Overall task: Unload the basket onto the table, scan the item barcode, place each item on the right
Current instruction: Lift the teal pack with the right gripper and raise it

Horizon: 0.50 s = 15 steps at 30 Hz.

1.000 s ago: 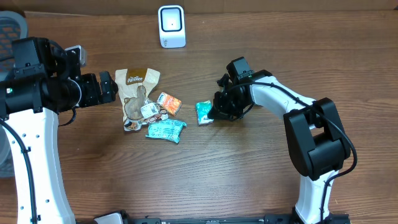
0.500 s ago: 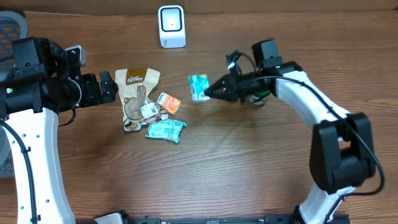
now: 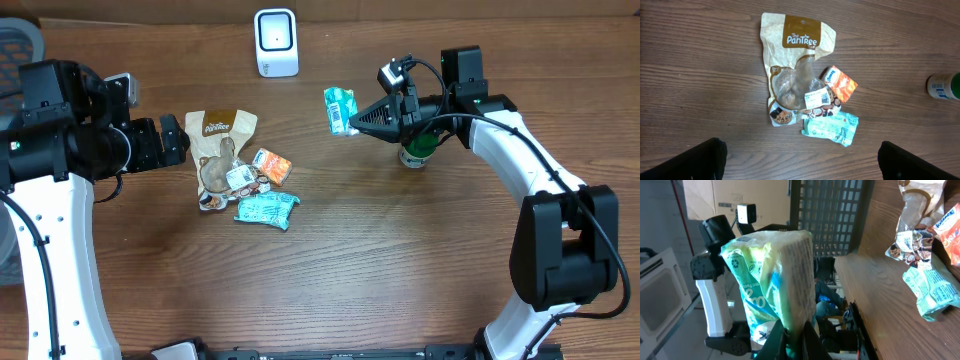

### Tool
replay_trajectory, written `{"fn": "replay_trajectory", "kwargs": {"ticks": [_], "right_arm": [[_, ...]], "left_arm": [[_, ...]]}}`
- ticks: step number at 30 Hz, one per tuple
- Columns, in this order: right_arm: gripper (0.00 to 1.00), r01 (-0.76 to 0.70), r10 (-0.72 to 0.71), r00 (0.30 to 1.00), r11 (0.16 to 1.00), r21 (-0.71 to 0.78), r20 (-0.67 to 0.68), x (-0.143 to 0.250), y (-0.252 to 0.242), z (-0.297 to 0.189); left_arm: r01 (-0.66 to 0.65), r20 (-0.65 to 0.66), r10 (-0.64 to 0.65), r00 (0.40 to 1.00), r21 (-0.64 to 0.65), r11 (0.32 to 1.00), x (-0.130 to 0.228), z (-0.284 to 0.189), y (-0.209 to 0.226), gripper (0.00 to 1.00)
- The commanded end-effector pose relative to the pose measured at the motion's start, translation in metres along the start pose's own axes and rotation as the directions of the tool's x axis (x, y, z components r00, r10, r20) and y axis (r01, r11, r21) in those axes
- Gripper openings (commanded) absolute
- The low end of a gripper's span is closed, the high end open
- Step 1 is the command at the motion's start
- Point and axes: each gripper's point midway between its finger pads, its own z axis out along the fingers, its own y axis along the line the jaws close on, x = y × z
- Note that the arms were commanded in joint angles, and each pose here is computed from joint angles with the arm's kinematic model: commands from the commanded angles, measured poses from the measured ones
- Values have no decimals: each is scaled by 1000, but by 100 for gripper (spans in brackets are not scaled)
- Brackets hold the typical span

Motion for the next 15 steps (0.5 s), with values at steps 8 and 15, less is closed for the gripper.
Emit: {"fn": "replay_trajectory", "kwargs": {"ticks": [8,15], "right_arm": [[4,-20,-18,989,967,253,147,-23,-34,0],[4,-30,-108,980,749,662,166,-33,-50,-8]], "left_arm": [[1,3,-1,1000,17,1000,-1,-1,-5,100],[0,4,0,1000,17,1000,-1,-1,-5,100]]}}
